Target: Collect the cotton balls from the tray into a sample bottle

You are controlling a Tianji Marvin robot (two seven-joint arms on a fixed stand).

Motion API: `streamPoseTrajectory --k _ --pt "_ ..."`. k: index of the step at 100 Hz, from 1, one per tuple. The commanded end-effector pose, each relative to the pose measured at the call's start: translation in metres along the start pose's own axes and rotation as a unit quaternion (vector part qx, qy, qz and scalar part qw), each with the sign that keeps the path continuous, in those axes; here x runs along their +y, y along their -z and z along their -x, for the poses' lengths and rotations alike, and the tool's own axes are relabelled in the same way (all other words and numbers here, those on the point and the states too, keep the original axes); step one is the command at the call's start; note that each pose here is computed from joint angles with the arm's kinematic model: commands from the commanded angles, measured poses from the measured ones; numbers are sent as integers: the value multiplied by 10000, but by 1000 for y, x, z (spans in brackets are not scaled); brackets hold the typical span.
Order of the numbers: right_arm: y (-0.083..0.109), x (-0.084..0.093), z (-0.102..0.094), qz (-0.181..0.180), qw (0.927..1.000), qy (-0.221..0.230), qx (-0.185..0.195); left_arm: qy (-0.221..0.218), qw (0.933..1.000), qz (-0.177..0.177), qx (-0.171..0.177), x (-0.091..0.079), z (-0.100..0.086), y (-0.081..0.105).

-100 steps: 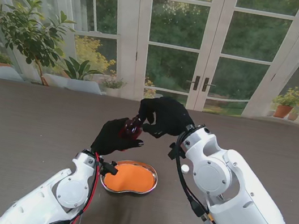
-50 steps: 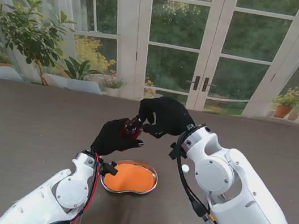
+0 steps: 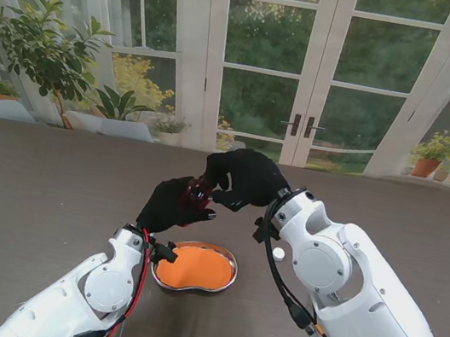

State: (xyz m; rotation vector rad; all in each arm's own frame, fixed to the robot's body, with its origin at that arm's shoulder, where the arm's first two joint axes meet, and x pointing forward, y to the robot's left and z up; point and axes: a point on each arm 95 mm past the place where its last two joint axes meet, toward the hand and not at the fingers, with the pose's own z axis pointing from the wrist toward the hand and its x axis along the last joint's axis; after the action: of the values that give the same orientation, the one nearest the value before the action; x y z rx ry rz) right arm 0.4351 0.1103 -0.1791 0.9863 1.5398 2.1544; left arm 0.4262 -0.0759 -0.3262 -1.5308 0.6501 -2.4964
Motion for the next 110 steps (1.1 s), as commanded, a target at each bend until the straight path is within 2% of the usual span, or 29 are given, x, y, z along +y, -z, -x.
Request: streamPoseTrajectory --k 1,110 --pt "-1 -2 -3 -51 10000 2 17 35 10000 56 21 2 -3 -2" --pt "-1 4 4 -113 9999 -33 -109 -13 10000 47 47 1 -2 0"
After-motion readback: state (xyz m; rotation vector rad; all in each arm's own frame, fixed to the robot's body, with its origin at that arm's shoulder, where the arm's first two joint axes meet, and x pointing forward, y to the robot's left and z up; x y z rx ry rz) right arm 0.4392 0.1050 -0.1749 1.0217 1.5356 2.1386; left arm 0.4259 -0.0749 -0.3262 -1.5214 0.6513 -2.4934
